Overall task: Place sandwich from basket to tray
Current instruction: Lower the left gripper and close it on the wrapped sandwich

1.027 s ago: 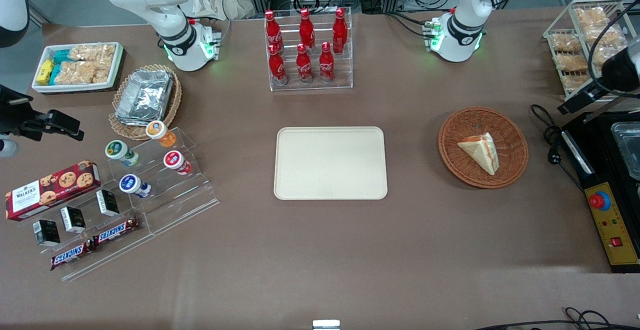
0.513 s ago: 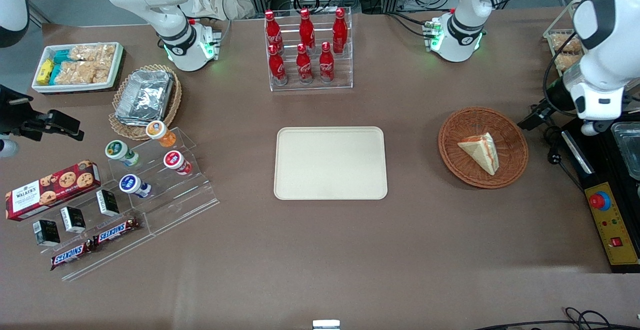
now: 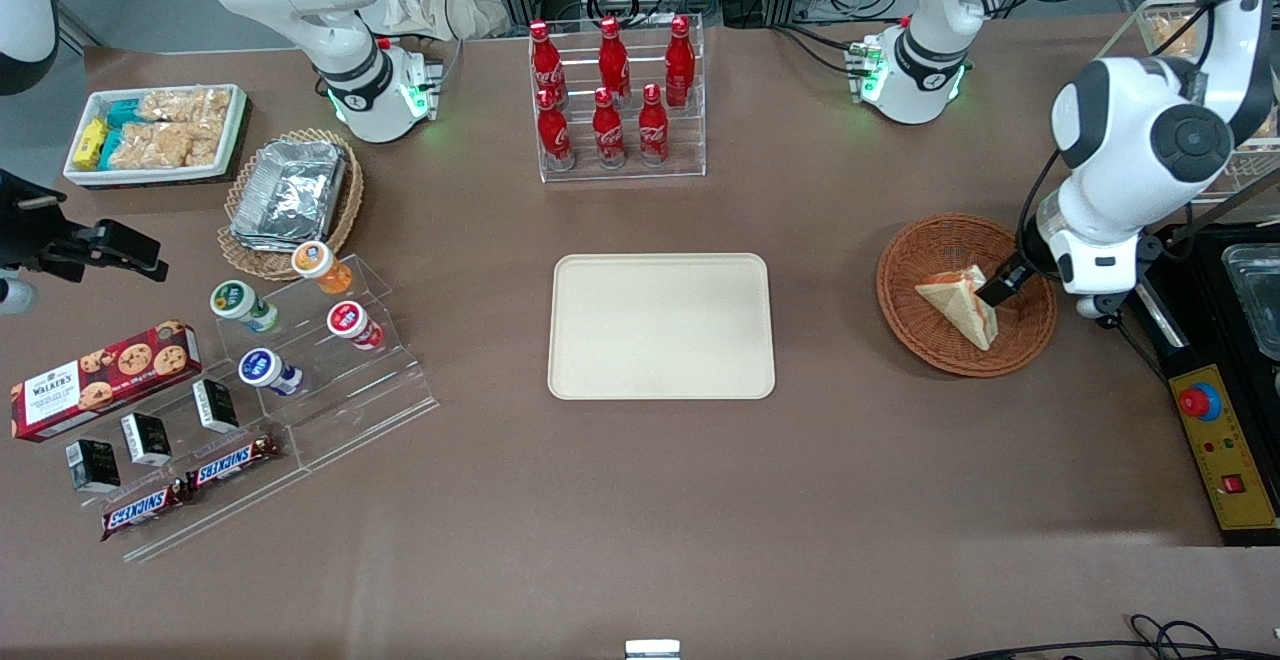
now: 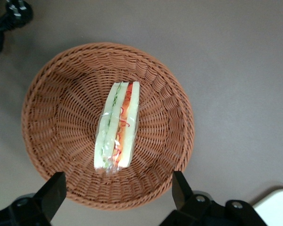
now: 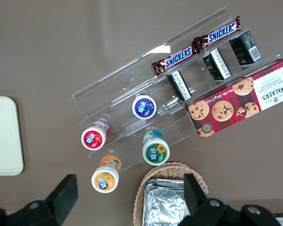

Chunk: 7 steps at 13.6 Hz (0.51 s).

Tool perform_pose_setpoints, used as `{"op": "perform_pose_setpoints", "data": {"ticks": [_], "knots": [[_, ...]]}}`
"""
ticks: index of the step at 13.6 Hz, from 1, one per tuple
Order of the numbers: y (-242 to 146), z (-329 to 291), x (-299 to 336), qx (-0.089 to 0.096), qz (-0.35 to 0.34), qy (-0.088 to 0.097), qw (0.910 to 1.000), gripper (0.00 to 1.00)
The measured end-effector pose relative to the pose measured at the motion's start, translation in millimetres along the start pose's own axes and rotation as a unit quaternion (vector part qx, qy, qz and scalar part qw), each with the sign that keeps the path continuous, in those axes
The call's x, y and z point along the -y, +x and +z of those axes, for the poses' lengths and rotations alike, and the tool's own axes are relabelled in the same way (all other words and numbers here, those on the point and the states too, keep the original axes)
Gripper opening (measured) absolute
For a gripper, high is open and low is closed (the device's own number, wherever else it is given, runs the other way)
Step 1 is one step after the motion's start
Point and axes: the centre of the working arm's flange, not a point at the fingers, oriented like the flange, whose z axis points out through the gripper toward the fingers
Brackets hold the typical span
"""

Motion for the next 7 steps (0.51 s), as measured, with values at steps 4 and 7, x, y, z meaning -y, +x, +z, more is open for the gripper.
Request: {"op": "perform_pose_setpoints", "data": {"ticks": [4,7], "knots": [[-9,48,9,-0.007,0.000,-0.007,1.0000,1.00],[-12,69,18,-0.004,-0.003,-0.003,1.0000,1.00]]}}
